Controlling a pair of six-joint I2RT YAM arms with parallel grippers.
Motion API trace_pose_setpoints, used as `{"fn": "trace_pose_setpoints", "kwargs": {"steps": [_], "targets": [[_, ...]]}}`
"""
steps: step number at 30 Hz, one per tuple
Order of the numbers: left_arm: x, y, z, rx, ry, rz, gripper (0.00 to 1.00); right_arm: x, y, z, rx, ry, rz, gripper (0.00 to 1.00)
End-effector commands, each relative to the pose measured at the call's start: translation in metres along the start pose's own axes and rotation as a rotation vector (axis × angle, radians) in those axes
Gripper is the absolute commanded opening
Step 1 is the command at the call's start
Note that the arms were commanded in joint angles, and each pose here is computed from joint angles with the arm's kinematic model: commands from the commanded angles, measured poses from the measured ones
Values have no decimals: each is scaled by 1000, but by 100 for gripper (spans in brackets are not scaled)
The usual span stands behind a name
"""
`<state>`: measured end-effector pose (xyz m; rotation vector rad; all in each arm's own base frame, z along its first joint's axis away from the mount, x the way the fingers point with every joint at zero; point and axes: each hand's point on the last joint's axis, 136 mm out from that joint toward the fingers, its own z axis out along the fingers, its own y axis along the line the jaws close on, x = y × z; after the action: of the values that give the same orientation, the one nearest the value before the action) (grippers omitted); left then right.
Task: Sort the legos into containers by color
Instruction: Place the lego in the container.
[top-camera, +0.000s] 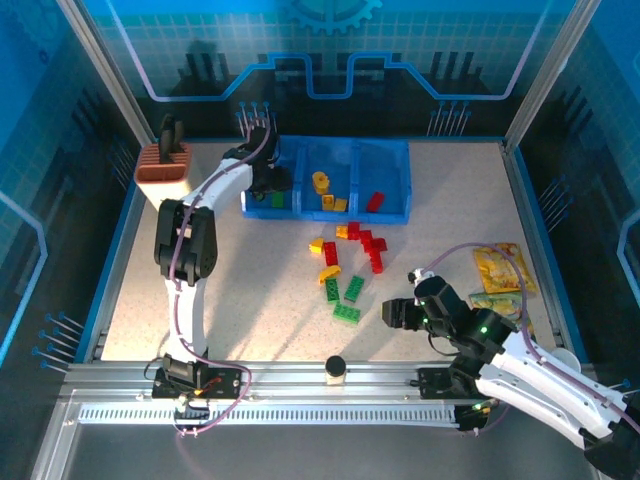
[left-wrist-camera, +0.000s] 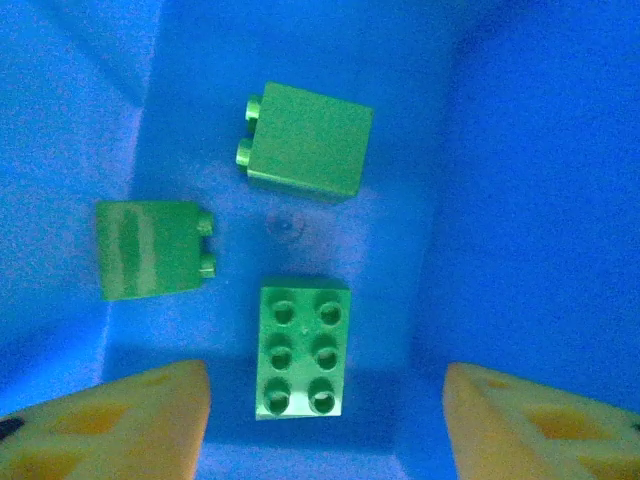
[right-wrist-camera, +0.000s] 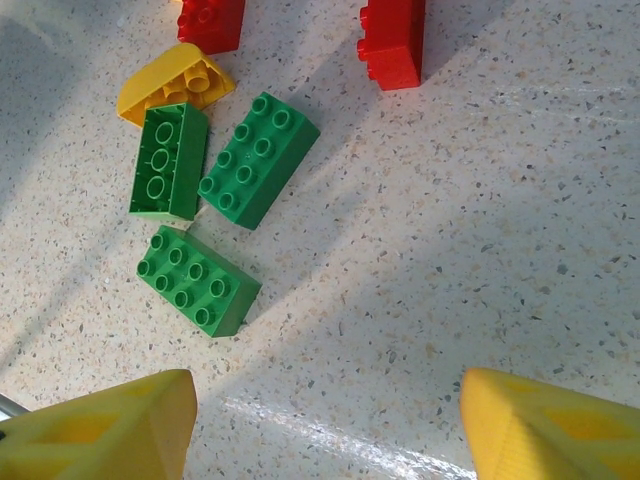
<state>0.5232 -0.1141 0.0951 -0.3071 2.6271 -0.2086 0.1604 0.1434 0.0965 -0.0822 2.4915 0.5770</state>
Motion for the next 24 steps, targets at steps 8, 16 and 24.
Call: {"fn": "trace_pose_setpoints", "kwargs": {"steps": [8, 16, 24], "targets": [[2, -25, -116, 151, -188, -12, 70, -21, 4, 6, 89, 1, -28, 71], [90, -25, -178, 274, -255, 6, 69, -53, 4, 33, 177, 105, -58, 65], [201, -34, -192, 297, -188, 88, 66, -79, -1, 84, 221, 218, -84, 57]]}}
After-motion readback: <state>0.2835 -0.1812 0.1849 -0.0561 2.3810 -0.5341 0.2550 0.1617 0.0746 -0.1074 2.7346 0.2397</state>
